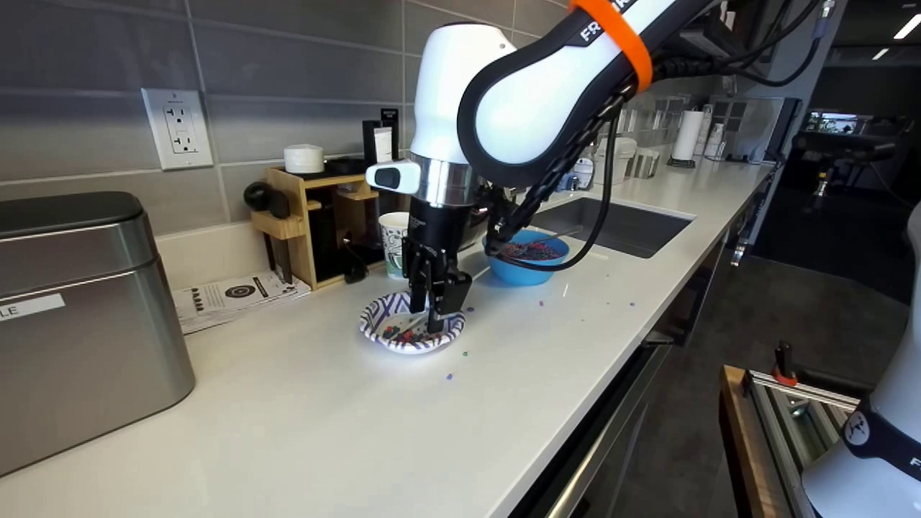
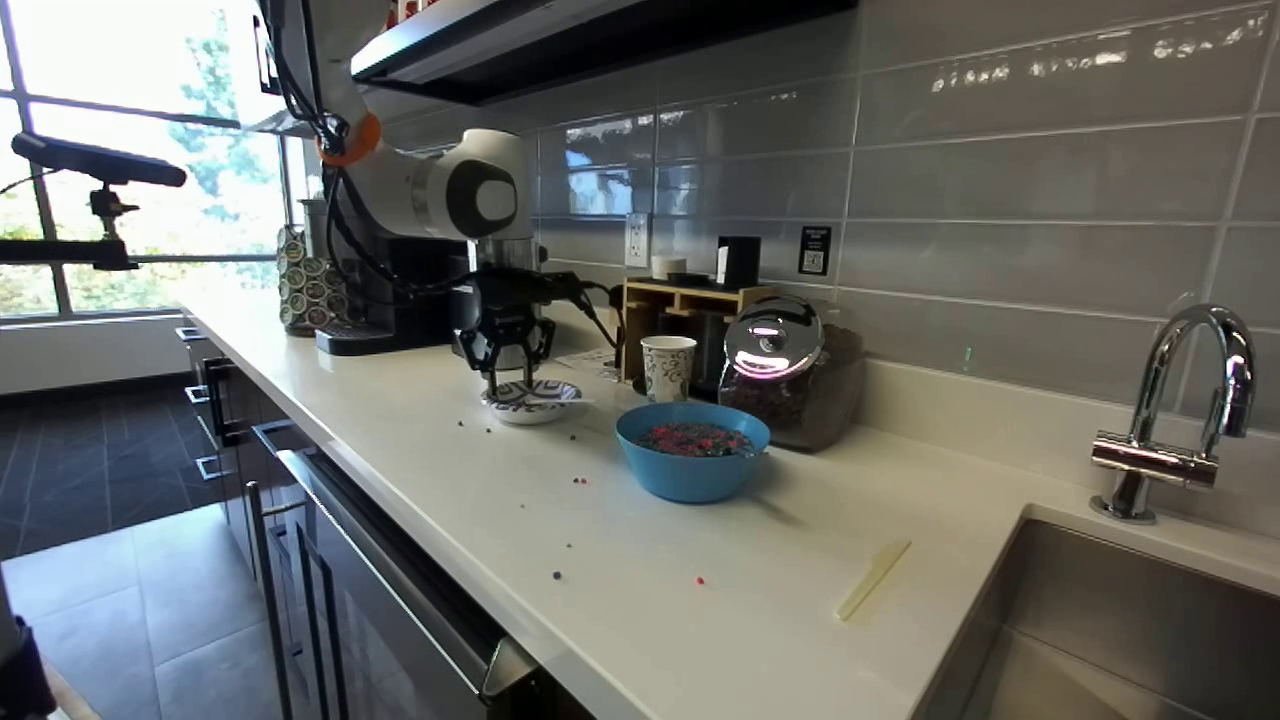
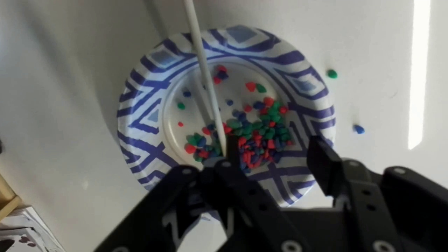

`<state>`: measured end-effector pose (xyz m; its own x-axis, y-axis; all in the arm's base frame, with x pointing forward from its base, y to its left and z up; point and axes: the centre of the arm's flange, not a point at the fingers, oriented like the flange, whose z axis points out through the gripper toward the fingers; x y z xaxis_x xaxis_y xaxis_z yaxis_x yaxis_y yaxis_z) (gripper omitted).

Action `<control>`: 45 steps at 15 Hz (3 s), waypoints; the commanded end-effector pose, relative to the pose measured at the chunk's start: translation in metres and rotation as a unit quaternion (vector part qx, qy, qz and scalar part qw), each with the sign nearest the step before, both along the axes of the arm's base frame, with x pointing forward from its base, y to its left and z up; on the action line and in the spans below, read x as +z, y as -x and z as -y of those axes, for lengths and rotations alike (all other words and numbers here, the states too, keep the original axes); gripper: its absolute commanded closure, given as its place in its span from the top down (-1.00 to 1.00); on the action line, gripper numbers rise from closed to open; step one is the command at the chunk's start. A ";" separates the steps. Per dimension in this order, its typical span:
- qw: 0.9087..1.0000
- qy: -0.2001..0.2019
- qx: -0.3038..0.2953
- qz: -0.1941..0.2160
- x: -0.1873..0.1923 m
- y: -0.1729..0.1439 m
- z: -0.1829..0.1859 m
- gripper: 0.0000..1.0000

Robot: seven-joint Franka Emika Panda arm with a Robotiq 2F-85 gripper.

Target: Move the straw from the bowl to the coffee cup

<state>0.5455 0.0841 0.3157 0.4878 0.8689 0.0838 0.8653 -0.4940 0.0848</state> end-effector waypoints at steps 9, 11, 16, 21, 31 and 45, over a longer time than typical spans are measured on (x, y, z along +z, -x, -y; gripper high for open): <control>1.000 0.005 0.008 0.017 -0.016 -0.001 0.020 -0.06; 1.000 0.005 0.010 0.017 -0.020 -0.001 0.021 -0.32; 1.000 0.008 0.012 0.015 -0.027 0.001 0.026 -0.59; 1.000 -0.013 0.013 0.019 -0.017 0.001 0.024 -0.34; 0.999 -0.006 0.024 0.035 -0.002 -0.004 0.032 -0.46; 0.996 0.010 0.082 0.030 -0.020 -0.007 0.032 -0.54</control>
